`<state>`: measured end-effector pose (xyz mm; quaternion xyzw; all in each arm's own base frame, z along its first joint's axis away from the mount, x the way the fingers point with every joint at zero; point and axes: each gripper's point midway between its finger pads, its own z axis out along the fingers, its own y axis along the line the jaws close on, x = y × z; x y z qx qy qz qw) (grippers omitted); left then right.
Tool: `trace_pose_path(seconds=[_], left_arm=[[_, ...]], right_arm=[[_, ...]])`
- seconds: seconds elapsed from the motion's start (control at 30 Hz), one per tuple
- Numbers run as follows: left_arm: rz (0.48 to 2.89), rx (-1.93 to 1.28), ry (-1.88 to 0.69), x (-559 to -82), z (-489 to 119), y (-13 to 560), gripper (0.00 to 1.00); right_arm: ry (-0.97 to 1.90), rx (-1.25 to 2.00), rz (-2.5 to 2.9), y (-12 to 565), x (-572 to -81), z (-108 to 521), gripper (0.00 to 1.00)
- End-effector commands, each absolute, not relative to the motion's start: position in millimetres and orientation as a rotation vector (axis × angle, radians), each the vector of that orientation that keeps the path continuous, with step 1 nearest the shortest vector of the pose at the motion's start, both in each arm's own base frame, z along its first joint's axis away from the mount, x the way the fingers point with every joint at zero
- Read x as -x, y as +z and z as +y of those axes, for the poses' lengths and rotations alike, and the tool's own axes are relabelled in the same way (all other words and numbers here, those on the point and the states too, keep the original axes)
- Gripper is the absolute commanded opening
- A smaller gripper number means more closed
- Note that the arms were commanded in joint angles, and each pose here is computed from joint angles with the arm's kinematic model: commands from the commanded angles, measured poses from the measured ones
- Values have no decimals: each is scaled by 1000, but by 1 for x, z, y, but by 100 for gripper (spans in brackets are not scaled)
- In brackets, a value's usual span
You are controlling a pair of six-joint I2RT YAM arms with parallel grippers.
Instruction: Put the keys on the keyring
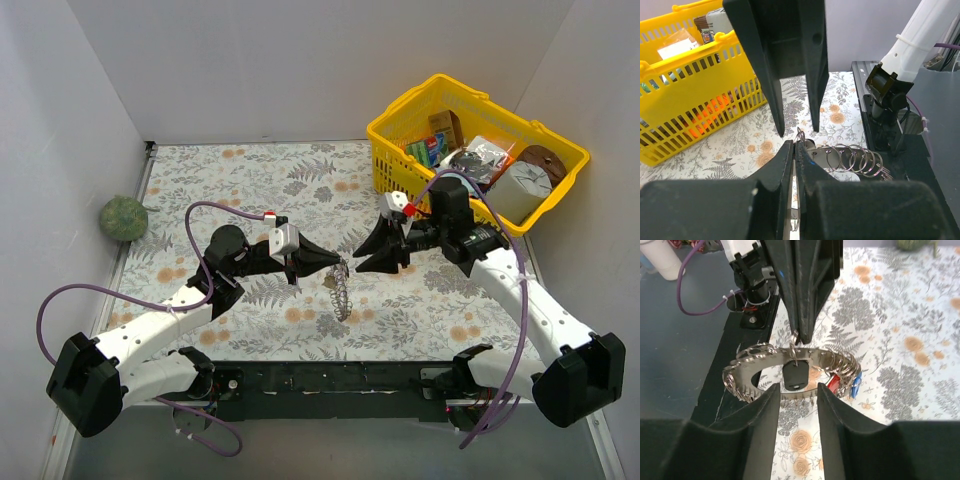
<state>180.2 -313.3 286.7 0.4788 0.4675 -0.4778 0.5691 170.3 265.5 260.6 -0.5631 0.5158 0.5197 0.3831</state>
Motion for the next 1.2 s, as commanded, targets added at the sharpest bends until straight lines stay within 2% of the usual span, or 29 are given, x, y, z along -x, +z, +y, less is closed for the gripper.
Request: trace_pose_path(seconds=[0.0, 0.17, 0.63, 0.73, 0.8, 0.97, 1.17], left_arm=[[996, -1120, -1107, -174, -310, 317, 0], [994, -1121, -1114, -174, -311, 316, 0], [996, -1122, -1125, -173, -312, 317, 0], [995, -1120, -1123, -173, -311, 318, 0], [996, -1119, -1122, -174, -311, 318, 0], [997, -1121, -1120, -174, -311, 318, 0], [994, -1120, -1112, -174, -311, 318, 0]], right_arm=[[1293, 1455, 1144, 295, -162, 263, 48], [1340, 1433, 1129, 304, -158, 266, 49], [1374, 1425, 1188, 289, -171, 280, 36], [1385, 1424, 1190, 289, -172, 281, 26], [1392, 1426, 1189, 289, -172, 281, 16], [1403, 1430, 1183, 288, -171, 281, 3], [1388, 1438, 1175, 285, -168, 279, 1]])
